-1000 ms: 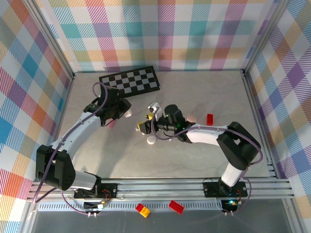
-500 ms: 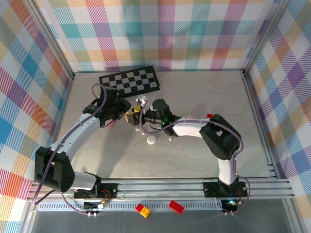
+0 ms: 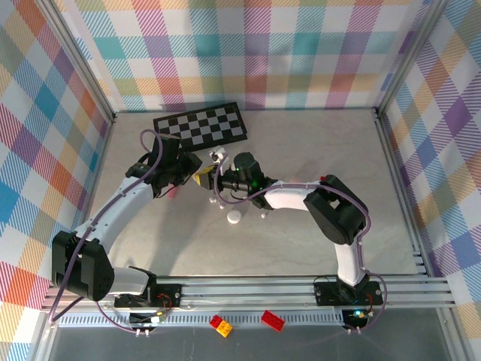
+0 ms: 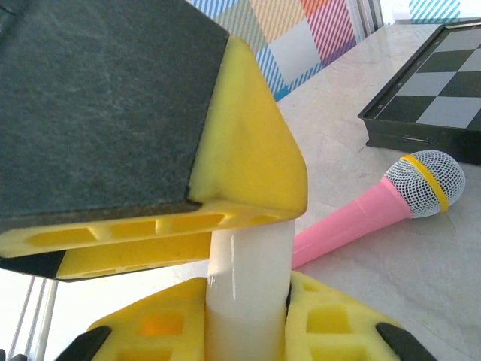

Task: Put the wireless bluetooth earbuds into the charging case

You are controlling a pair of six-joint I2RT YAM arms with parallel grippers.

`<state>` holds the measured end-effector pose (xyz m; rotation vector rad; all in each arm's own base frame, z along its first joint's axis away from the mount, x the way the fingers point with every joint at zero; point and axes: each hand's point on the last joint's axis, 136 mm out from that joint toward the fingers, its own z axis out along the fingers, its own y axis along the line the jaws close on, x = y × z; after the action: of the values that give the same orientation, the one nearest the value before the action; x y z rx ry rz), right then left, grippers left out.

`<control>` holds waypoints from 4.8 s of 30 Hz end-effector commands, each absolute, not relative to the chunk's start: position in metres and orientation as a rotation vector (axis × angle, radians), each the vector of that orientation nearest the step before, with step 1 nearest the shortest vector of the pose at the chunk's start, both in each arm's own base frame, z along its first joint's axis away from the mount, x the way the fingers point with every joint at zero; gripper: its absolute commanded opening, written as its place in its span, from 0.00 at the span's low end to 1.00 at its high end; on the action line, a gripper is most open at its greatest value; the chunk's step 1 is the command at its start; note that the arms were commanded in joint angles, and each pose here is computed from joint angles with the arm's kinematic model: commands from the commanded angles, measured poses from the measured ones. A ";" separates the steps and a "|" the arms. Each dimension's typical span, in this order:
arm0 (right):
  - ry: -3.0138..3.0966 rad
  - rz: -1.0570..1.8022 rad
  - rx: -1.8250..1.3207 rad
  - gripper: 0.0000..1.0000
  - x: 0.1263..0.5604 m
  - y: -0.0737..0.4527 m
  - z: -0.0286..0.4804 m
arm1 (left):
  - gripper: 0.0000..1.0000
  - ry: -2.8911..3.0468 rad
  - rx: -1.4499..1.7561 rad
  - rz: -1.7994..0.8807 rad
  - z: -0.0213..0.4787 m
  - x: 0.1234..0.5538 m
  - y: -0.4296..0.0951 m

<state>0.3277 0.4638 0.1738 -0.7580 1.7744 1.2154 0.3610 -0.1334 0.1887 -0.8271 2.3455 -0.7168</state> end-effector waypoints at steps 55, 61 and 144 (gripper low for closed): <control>1.846 0.999 -1.530 0.00 0.174 0.259 0.293 | 0.41 1.394 1.306 -1.230 0.291 0.195 -0.334; 1.857 0.989 -1.530 0.00 0.177 0.260 0.289 | 0.39 1.392 1.311 -1.254 0.293 0.192 -0.336; 2.613 0.799 0.179 0.57 0.349 0.204 0.091 | 0.04 1.407 0.836 -0.988 0.270 0.238 -0.276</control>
<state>0.3262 0.1907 0.0779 0.1696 2.6747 0.7366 0.2399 -0.2750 0.2618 0.8253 1.4599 -0.9718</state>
